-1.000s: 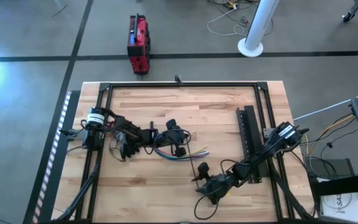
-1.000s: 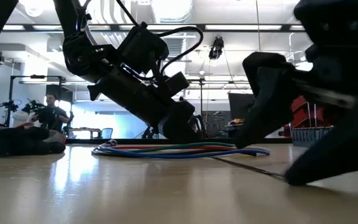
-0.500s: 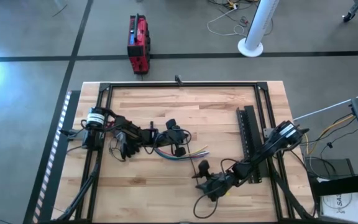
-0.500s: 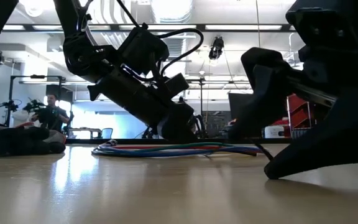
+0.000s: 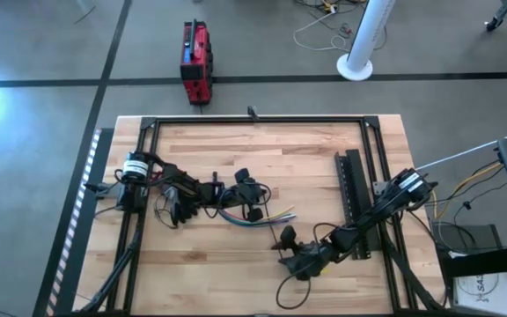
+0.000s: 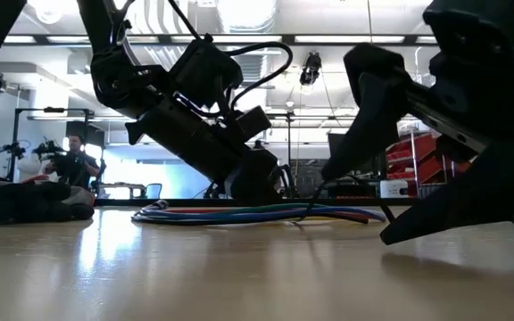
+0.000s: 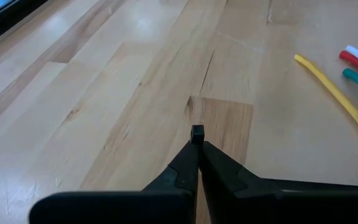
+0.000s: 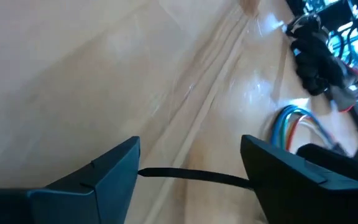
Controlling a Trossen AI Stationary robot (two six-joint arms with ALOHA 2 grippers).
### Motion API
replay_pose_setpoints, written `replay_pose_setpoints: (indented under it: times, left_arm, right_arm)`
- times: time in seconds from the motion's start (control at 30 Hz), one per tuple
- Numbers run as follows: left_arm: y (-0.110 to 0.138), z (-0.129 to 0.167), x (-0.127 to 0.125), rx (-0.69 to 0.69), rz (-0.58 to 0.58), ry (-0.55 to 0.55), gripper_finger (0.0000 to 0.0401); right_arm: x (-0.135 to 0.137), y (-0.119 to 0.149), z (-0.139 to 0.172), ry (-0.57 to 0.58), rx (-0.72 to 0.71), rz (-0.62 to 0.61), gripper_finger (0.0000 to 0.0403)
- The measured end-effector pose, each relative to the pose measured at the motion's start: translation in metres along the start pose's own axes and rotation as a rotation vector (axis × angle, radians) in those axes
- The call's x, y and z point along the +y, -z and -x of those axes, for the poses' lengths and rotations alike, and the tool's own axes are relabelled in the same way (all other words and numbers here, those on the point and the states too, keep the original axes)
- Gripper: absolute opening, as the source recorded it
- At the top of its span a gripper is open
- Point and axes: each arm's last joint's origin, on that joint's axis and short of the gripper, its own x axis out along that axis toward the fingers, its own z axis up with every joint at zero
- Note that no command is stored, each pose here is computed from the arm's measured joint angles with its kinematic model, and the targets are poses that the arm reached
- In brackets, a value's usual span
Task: Ziptie cables
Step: Wrap the colored cable wires with the black zip tie
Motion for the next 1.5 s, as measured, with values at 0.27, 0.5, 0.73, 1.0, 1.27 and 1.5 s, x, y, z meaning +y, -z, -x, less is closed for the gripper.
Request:
replay_pose_setpoints:
  times: [0.27,0.5,0.73,1.0,1.27,1.5]
  left_arm:
    - [0.0,0.0,0.0,0.005,-0.002,0.002,0.0]
    - [0.0,0.0,0.0,0.004,-0.002,0.002,0.0]
    - [0.0,0.0,0.0,0.004,-0.002,0.002,0.0]
    - [0.0,0.0,0.0,0.004,-0.002,0.002,0.0]
    - [0.0,0.0,0.0,0.003,-0.002,0.002,0.0]
    - [0.0,0.0,0.0,0.003,-0.002,0.002,0.0]
  right_arm:
    - [-0.002,0.0,0.001,0.025,0.045,0.17,0.0303]
    - [-0.002,0.001,0.002,0.019,0.07,0.342,0.0306]
    - [-0.004,0.003,0.001,0.042,0.111,0.526,0.0294]
    - [-0.009,0.006,-0.001,0.047,0.138,0.667,0.0308]
    - [-0.012,0.008,-0.003,0.06,0.171,0.778,0.0314]
    - [-0.012,0.01,-0.004,0.03,0.146,0.695,0.031]
